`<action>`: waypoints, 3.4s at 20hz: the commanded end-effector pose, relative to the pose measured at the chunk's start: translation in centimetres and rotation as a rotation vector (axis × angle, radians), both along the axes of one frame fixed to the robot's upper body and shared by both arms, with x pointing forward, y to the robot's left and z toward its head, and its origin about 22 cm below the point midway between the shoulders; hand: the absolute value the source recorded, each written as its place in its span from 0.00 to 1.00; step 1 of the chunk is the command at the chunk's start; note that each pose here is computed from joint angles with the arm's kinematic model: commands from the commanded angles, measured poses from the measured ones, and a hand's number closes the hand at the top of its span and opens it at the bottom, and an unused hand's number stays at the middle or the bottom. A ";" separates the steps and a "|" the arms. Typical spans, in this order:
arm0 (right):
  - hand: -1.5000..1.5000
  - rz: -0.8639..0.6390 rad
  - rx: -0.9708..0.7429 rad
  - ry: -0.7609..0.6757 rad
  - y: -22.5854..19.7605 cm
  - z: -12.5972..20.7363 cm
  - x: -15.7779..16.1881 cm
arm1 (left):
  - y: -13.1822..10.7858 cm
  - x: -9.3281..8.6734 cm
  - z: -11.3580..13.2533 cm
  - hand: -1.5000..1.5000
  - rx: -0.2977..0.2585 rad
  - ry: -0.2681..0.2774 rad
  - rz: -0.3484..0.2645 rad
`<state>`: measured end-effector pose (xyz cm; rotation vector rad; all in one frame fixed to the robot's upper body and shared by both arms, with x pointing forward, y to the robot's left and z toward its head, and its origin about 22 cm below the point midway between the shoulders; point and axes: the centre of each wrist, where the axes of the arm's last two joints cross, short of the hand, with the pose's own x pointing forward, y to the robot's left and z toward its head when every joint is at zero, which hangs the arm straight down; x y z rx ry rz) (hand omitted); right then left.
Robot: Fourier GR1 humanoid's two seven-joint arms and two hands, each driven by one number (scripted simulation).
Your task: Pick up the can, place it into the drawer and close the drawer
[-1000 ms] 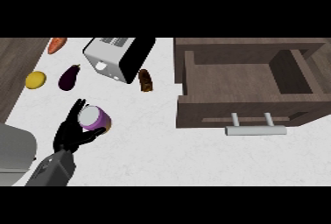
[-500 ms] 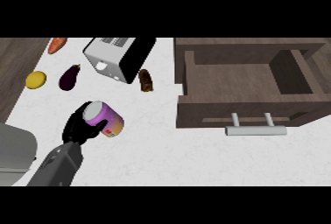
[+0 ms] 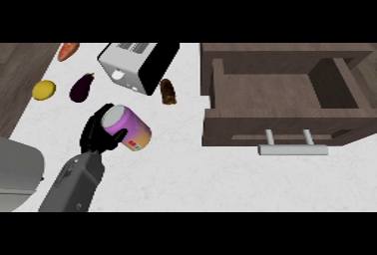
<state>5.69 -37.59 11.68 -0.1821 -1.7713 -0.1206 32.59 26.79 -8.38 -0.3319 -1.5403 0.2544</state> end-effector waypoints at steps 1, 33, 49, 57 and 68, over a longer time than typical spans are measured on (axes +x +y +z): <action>0.00 -0.009 -0.014 0.001 0.8 0.9 -0.6 | -2.0 -0.6 0.5 1.00 -0.014 -0.012 0.074; 0.00 0.011 0.019 0.007 1.6 0.9 -1.6 | -16.1 4.6 23.7 1.00 0.157 -0.175 0.039; 0.00 0.010 0.022 -0.024 0.0 0.7 1.3 | -23.5 7.8 28.9 1.00 0.199 -0.200 0.014; 0.00 0.034 0.024 -0.014 2.0 1.2 2.9 | -26.3 8.5 29.3 1.00 0.220 -0.158 0.020; 0.00 0.054 0.019 -0.039 2.4 0.9 1.5 | -27.6 9.1 28.0 1.00 0.265 -0.127 0.029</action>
